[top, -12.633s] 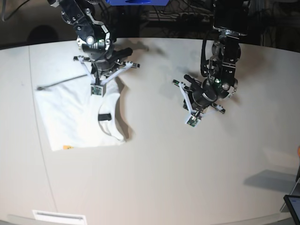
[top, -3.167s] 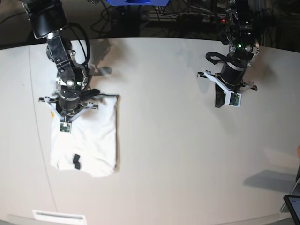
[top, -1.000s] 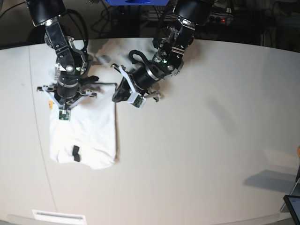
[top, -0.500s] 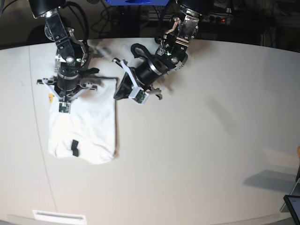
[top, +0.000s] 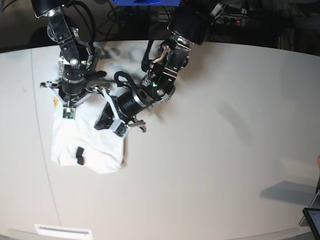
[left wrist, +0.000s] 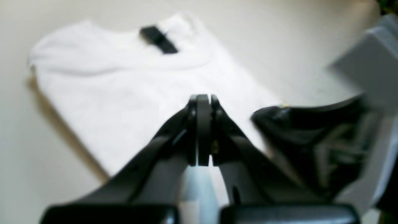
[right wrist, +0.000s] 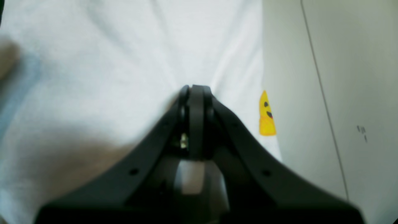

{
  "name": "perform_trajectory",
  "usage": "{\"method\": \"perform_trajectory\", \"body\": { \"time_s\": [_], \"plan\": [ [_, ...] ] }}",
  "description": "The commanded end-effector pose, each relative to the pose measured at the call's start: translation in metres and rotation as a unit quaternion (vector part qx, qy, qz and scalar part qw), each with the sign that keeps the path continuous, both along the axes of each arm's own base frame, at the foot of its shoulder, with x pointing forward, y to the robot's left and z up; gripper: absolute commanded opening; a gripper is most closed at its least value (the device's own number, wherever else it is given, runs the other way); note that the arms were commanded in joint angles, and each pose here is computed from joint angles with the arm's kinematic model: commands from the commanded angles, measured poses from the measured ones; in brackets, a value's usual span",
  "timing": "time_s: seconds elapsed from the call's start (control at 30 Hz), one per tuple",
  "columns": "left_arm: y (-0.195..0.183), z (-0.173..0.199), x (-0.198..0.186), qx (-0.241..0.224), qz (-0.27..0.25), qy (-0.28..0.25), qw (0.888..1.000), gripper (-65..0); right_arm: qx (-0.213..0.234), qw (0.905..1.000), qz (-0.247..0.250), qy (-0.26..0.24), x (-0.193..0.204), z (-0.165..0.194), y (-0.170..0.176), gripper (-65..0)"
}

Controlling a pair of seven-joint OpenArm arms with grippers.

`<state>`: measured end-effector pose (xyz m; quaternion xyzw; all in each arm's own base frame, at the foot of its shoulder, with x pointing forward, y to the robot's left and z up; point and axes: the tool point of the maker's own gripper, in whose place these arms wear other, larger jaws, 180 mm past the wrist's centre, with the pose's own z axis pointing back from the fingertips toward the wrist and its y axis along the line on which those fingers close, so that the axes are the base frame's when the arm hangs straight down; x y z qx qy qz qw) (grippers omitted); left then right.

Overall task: Fold the T-shirt properly
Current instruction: 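Tuck and flatten the shirt's edge with the left gripper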

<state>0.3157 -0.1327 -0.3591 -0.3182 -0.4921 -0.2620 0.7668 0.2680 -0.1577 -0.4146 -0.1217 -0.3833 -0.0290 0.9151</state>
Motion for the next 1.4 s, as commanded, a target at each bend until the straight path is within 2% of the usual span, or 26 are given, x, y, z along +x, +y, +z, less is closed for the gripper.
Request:
{"method": "perform_trajectory", "body": {
  "time_s": [0.0, 0.2, 0.33, 0.47, 0.73, 0.97, 1.13, 1.37],
  "plan": [
    [-0.010, 0.023, 0.005, -0.031, -0.003, -0.024, 0.999, -65.0, 0.046, 0.9957, -0.001, 0.081, -0.032, -0.027, 0.014, -64.3],
    [-0.007, 0.037, 0.009, -0.039, 0.003, -0.041, 0.998, -65.0, 0.040, 0.9962, 0.005, 0.077, -0.033, -0.025, 0.011, -64.3],
    [-0.004, 0.037, 0.009, -0.037, 0.003, -0.043, 0.998, -65.0, 0.037, 0.9951, 0.044, 0.080, -0.033, -0.025, 0.029, -64.3],
    [-0.003, 0.036, 0.009, -0.037, 0.003, -0.042, 0.998, -65.0, 0.041, 0.9951, 0.038, 0.082, -0.038, -0.026, 0.039, -64.3],
    [-0.003, 0.033, 0.008, -0.034, 0.003, -0.039, 0.999, -65.0, 0.048, 0.9913, 0.080, 0.092, -0.051, -0.030, 0.069, -64.3],
    [0.006, 0.018, 0.000, -0.020, 0.003, -0.026, 0.999, -65.0, 0.053, 0.9910, 0.078, 0.095, -0.055, -0.030, 0.070, -64.3],
    [0.016, -0.004, -0.003, 0.000, 0.003, -0.006, 1.000, -65.0, 0.053, 0.9937, 0.035, 0.092, -0.060, -0.029, 0.061, -64.3],
    [0.016, -0.016, -0.018, 0.003, 0.003, 0.012, 1.000, -65.0, 0.058, 0.9927, 0.033, 0.101, -0.069, -0.032, 0.065, -64.3]
  ]
}}
